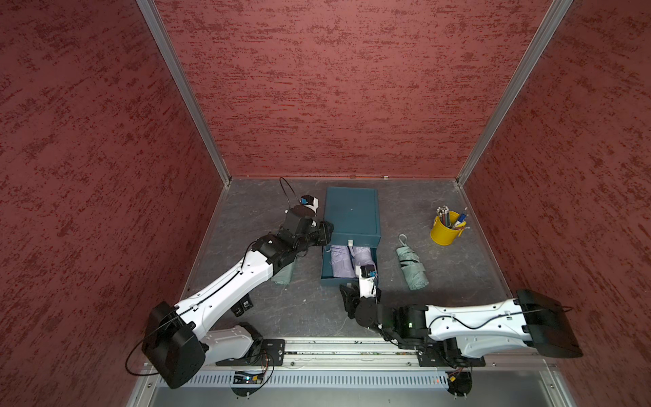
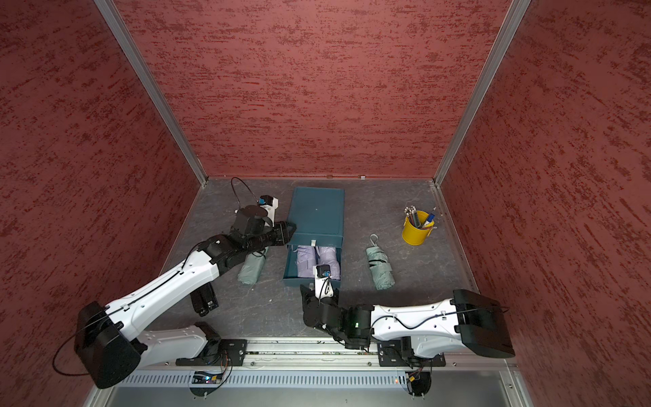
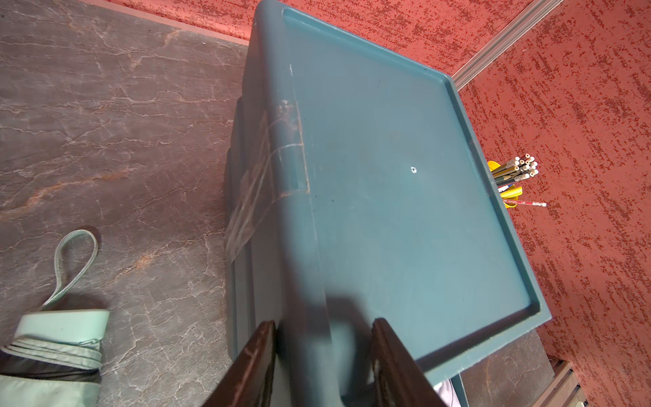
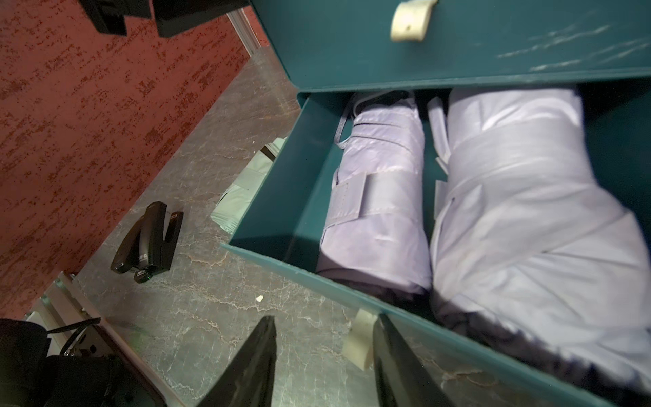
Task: Place the umbrella in the drawer by color
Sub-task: Close the drawer in the storage box.
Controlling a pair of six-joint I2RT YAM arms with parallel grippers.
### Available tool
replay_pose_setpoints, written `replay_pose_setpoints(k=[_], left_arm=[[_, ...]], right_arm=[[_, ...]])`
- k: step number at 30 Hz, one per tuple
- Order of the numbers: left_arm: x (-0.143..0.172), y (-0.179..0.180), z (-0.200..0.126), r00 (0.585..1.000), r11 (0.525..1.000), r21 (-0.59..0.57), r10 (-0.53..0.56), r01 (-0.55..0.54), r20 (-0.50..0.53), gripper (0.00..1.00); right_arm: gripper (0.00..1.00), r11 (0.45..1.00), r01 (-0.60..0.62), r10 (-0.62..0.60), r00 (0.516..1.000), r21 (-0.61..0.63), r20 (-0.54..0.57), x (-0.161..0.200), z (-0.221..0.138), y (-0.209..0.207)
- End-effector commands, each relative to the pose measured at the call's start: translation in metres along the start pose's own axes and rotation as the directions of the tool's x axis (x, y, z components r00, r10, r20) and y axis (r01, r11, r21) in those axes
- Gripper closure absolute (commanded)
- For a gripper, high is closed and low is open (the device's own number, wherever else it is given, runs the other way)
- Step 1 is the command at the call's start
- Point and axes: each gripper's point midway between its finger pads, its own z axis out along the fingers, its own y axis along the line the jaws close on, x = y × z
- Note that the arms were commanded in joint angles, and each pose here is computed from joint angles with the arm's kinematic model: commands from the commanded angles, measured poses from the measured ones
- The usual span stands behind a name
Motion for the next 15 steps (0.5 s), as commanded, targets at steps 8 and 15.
replay_pose_setpoints(k=[8, 15], left_arm=[[0.085, 0.040, 0.001, 0.957, 0.992, -0.117, 0.011, -0.047, -0.290, 0.56], [0.095, 0.042, 0.002, 0.950, 0.992, -0.118, 0.004, -0.043, -0.311, 0.57]], right_arm=[[0.61, 0.996, -0.022, 0.015, 0.996, 0.085, 0.084, -0.031, 0.034, -0.020], [0.72, 0.996, -0.039, 0.027, 0.988, 0.075, 0.153, -0.055, 0.055, -0.033]])
